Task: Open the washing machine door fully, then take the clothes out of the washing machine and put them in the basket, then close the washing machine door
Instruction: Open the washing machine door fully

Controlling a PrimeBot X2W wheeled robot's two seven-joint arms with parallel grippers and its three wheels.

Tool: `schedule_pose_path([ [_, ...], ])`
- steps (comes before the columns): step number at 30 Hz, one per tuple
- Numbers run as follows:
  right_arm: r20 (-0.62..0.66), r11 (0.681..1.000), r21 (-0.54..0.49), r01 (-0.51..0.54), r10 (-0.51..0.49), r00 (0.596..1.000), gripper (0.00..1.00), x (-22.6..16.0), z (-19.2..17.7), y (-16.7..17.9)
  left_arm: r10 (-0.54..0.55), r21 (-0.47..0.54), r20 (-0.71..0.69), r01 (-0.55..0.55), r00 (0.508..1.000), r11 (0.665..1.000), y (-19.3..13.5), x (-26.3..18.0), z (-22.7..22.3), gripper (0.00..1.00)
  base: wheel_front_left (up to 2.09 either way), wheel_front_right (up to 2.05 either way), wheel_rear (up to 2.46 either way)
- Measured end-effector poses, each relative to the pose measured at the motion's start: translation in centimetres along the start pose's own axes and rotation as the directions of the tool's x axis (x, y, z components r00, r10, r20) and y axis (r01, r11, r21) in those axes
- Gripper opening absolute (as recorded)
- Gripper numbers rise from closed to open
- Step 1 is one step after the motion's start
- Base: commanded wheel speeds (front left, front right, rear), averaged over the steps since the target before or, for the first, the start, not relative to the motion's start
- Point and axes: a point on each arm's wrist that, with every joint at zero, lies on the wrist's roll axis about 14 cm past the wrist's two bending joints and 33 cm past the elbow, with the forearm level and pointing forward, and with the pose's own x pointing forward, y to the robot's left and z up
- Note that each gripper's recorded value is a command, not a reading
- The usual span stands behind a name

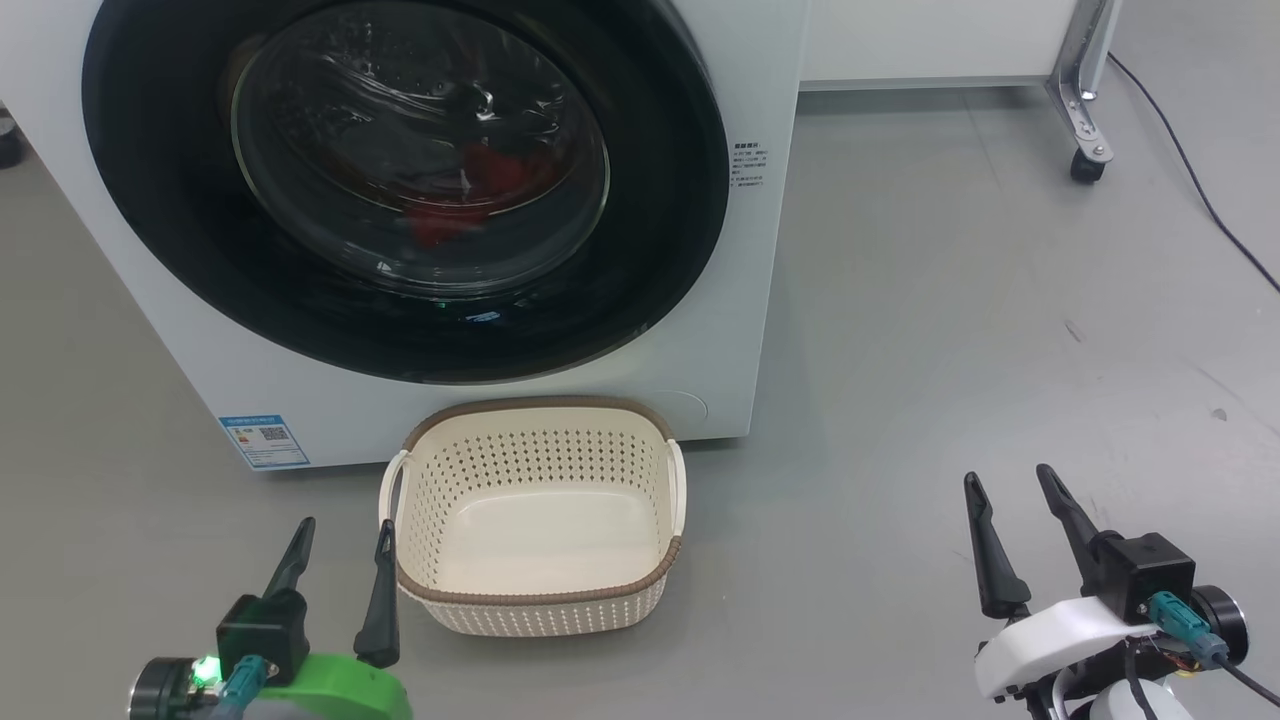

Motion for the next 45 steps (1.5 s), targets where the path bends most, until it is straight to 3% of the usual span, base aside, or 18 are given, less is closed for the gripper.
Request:
schedule_pose_path([
  [1,0.000,1.000,0.000,0.000,0.000,1.000,0.14,0.0,0.0,0.0,0.001,0.000,-0.001,-0.001,1.000,1.000,0.0,0.0,0.0,1.00,0.00,0.00,0.00],
  [2,0.000,1.000,0.001,-0.001,0.001,1.000,0.00,0.0,0.0,0.0,0.002,0.000,-0.002,-0.002,1.000,1.000,0.1,0.0,-0.1,1.00,0.00,0.00,0.00],
  [14,-0.004,0.999,0.042,-0.003,0.003,1.000,0.00,0.2,-0.2,0.2,0.014,-0.004,-0.007,-0.014,1.000,1.000,0.4,0.0,-0.2,1.00,0.00,0.00,0.00],
  [21,-0.013,0.988,0.154,0.007,-0.005,1.000,0.00,0.5,-0.6,0.2,0.018,-0.014,-0.019,-0.018,1.000,1.000,0.3,0.2,-0.6,1.00,0.00,0.00,0.00],
  [27,0.001,0.956,0.293,0.029,-0.031,1.000,0.00,1.8,-0.4,-0.3,0.018,-0.022,-0.026,-0.019,0.999,1.000,0.3,0.8,-0.9,1.00,0.00,0.00,0.00],
  [31,0.023,0.905,0.423,0.043,-0.059,0.998,0.00,3.4,0.5,-1.0,0.008,-0.026,-0.011,-0.008,1.000,1.000,0.1,1.8,-0.4,1.00,0.00,0.00,0.00],
  [35,0.006,0.825,0.561,0.062,-0.079,0.997,0.00,5.0,0.5,-1.5,0.010,-0.023,-0.014,-0.010,1.000,1.000,0.2,2.5,-0.5,1.00,0.00,0.00,0.00],
  [45,-0.043,0.552,0.833,0.041,-0.009,0.999,0.00,10.1,1.2,-1.2,0.003,-0.023,-0.023,-0.003,1.000,1.000,0.1,4.1,-1.0,1.00,0.00,0.00,0.00],
])
